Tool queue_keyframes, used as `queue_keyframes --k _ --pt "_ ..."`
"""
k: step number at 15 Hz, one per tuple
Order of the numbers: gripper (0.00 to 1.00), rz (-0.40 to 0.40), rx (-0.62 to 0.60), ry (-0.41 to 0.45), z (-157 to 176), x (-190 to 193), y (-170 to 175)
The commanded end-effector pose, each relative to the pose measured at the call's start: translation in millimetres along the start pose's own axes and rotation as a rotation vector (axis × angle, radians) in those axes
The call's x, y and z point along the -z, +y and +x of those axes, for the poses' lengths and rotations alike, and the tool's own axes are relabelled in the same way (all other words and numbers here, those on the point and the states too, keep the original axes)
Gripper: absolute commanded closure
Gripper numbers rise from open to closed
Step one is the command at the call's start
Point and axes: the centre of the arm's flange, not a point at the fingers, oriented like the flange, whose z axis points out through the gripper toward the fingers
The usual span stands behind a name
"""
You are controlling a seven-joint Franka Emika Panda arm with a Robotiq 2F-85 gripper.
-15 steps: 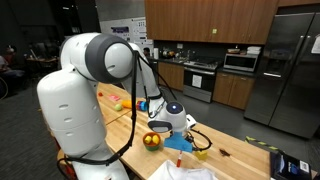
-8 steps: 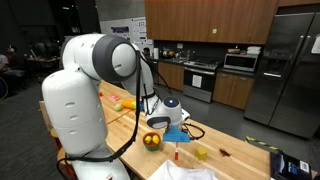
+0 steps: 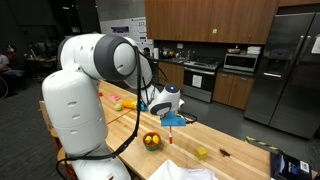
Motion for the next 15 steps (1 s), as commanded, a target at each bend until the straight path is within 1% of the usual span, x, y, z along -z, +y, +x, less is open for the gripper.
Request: queue_keyframes --k 1,3,4,5,6,7,9,12,15 --pt "0.95 0.075 0.003 -0.031 38.2 15.9 -5.6" --pt "0.95 0.133 -0.016 -0.033 50.5 17.9 -12.6" --pt "0.95 0.162 -0.029 -0.015 55.8 19.1 -15.2" --pt "0.95 0.192 -0.056 0.036 61.7 19.8 -19.0" --pt "0.95 0.217 -0.09 0.069 67.9 20.5 -23.1" --pt "0.95 0.244 -0.124 0.093 74.4 20.6 -28.7" --pt "0.95 0.299 -0.164 0.116 84.0 20.1 -35.5" --pt "0.95 0.337 -0.211 0.12 82.4 14.2 -40.3" --pt "0.95 0.351 -0.236 0.077 69.4 -0.5 -40.9"
